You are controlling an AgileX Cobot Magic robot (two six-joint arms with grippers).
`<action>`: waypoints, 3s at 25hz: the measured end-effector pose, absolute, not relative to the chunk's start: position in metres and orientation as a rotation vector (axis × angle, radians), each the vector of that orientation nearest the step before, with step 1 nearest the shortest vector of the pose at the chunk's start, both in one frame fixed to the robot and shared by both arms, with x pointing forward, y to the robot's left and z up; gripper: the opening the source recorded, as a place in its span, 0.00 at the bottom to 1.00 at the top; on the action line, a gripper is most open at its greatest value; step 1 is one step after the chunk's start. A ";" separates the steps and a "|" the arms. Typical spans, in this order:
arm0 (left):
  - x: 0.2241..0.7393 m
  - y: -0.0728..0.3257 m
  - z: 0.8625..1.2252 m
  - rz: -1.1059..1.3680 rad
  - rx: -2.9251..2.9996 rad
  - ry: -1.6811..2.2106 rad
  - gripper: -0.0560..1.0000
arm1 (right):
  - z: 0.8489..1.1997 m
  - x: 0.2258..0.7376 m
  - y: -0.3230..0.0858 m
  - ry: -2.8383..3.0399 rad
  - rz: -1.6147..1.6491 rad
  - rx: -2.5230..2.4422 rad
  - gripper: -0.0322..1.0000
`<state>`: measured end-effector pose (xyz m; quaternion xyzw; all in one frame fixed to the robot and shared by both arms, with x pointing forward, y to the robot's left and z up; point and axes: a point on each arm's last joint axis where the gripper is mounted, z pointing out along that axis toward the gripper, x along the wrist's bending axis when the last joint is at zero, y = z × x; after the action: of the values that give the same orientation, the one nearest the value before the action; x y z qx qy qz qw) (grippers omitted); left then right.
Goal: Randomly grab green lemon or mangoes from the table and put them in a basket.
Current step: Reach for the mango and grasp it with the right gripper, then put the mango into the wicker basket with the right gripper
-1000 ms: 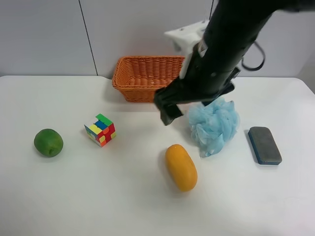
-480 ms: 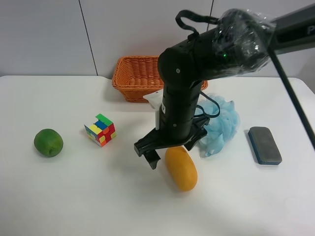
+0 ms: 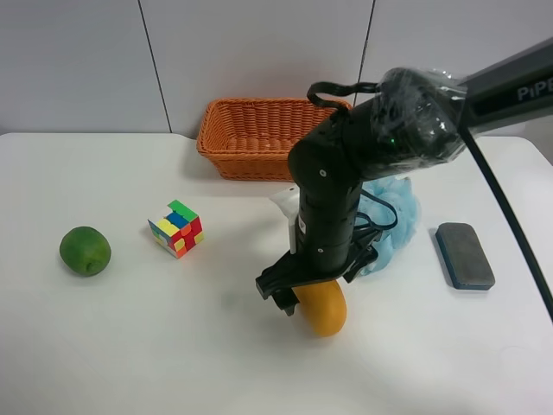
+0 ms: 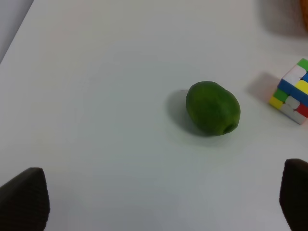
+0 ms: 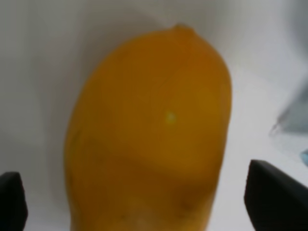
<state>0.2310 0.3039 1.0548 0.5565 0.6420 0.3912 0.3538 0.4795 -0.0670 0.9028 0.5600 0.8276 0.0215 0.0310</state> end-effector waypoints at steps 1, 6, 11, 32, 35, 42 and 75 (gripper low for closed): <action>0.231 0.304 1.055 1.012 1.439 1.660 0.95 | 0.899 0.478 -0.069 2.542 0.076 1.738 0.89; 0.231 0.304 1.055 1.012 1.439 1.660 0.95 | 0.894 0.477 -0.070 2.520 0.113 1.754 0.89; 0.231 0.304 1.055 1.012 1.439 1.660 0.95 | 0.894 0.478 -0.070 2.500 0.129 1.766 0.89; 0.231 0.304 1.055 1.012 1.439 1.660 0.95 | 0.895 0.477 -0.071 2.492 0.101 1.779 0.63; 0.231 0.304 1.055 1.012 1.439 1.660 0.95 | 0.908 0.477 -0.071 2.484 0.150 1.777 0.63; 0.231 0.304 1.055 1.012 1.439 1.660 0.95 | 1.009 0.502 -0.065 2.335 0.429 1.605 0.63; 0.231 0.304 1.055 1.012 1.440 1.659 0.95 | 0.950 0.683 -0.128 1.831 0.883 1.583 0.63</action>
<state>0.2310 0.3039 1.0548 0.5568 0.6417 0.3914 0.3536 0.6829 -0.1282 0.9496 0.5900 0.6826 0.3290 0.2787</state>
